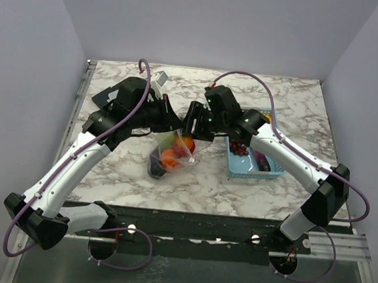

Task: Place the food in the zip-top bag and seal the zipper
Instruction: Place the fake fruit in the zipper food storage bag.

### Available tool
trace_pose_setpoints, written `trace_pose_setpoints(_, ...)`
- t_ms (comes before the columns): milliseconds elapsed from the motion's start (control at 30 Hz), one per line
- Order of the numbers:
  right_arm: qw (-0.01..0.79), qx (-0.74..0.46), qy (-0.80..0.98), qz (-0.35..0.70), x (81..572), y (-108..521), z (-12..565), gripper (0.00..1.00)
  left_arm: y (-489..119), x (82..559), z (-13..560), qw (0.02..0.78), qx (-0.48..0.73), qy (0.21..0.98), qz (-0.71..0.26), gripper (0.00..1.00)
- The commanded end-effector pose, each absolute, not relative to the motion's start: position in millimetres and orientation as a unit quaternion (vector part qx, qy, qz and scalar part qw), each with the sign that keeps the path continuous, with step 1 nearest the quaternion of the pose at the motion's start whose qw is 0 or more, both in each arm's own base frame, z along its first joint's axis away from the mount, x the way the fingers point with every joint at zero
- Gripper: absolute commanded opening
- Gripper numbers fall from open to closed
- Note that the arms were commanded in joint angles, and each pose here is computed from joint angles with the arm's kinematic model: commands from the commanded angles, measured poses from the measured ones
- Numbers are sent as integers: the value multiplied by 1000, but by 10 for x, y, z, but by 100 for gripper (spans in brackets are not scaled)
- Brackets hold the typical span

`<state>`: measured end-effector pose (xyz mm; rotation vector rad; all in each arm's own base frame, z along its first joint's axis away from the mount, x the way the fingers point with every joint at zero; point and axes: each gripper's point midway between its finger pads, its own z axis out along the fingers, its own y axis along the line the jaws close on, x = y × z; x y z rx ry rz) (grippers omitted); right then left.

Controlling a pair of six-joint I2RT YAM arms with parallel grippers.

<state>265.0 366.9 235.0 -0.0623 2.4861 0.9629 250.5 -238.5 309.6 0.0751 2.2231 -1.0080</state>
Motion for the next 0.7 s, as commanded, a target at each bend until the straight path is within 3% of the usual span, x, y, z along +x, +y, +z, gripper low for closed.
trace_pose_setpoints(0,245,-61,889,382,2609,3857,2538,64,-2451,2529,3165,354,40,845,-400,0)
trace_pose_setpoints(233,243,-90,880,398,2502,3844,2586,78,-2446,2549,3162,357,40,845,-396,0)
trace_pose_setpoints(667,248,-101,869,416,2374,3764,2772,78,-2421,2554,3193,363,36,845,-392,0)
